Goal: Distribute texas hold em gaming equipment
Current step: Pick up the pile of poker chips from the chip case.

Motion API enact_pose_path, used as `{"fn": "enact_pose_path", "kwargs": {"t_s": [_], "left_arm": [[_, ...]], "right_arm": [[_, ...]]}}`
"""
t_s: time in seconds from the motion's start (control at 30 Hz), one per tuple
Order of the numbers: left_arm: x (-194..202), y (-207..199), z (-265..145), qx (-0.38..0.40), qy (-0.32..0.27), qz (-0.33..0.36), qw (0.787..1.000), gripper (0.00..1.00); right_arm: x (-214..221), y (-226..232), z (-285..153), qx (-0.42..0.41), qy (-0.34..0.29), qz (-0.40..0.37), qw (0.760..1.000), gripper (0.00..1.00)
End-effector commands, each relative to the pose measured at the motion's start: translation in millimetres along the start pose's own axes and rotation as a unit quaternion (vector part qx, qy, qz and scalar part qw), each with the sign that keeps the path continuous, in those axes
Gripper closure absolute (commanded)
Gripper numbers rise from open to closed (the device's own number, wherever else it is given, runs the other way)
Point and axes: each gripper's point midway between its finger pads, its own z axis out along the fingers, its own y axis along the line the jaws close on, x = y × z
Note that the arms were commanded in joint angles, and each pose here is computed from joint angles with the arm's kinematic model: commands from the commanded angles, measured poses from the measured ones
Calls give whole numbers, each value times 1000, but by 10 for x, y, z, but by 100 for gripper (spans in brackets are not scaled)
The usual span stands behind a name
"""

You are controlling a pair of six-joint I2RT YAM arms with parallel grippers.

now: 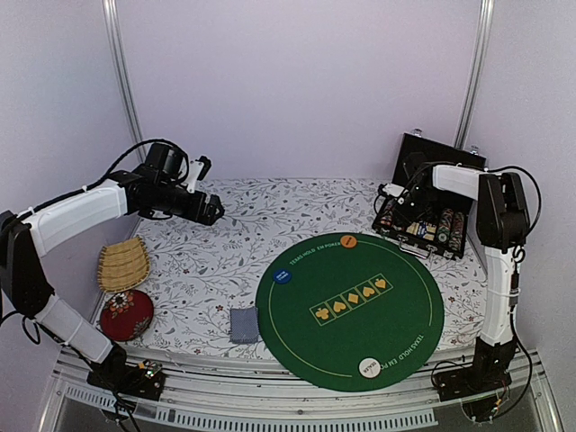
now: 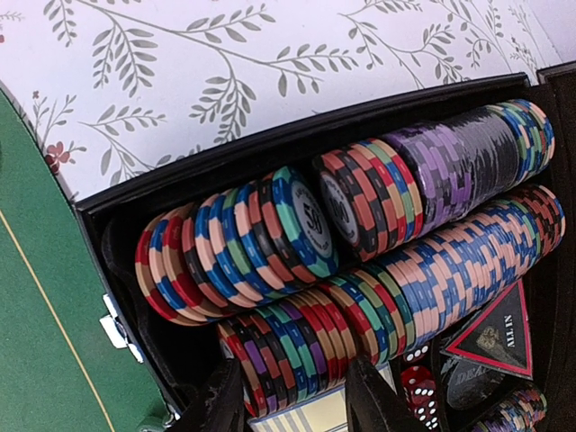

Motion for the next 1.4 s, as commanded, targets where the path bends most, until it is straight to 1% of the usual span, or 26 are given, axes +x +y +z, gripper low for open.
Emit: {"fn": "enact_pose_path", "kwargs": {"t_s": [0.0, 0.1, 0.2, 0.37, 0.43, 0.6, 0.73, 0.8, 0.87, 0.9, 1.07, 1.27, 1.37], "left_arm": [[41, 29, 56, 4, 5, 0, 1000, 2], [47, 21, 63, 6, 6, -1, 1000, 2], [55, 7, 74, 10, 8, -1, 1000, 2], [50, 5, 70, 11, 8, -1, 1000, 2], [53, 5, 74, 11, 9, -1, 1000, 2], [66, -14, 86, 17, 12, -1, 1000, 2], [75, -20, 93, 18, 14, -1, 1000, 2], [74, -20, 84, 18, 13, -1, 1000, 2], [73, -19, 84, 18, 13, -1, 1000, 2], [76, -19, 86, 18, 14, -1, 1000, 2], [85, -18, 99, 18, 15, 0, 1000, 2], [94, -18, 110, 18, 17, 0, 1000, 2], [99, -22, 112, 20, 18, 0, 1000, 2]], "right_arm": [[33, 502, 34, -90, 6, -17, 996, 58], [9, 549, -15, -101, -5, -21, 995, 59], [-74, 539, -102, -104, -20, -23, 994, 61], [-99, 352, -112, -56, -14, -22, 998, 59], [-106, 289, -129, -42, -10, -18, 999, 57], [-269, 278, -345, -47, -45, -14, 998, 53], [-320, 202, -533, -45, -71, -13, 996, 47], [-310, 129, -582, -46, -82, -7, 996, 41], [-250, 81, -545, -46, -76, -3, 996, 38], [-222, 73, -516, -46, -71, -3, 996, 38], [-125, 177, -296, -72, -53, -3, 996, 40], [-23, 181, -96, -70, -31, 0, 997, 39], [12, 210, -20, -80, -21, 1, 997, 42]]}}
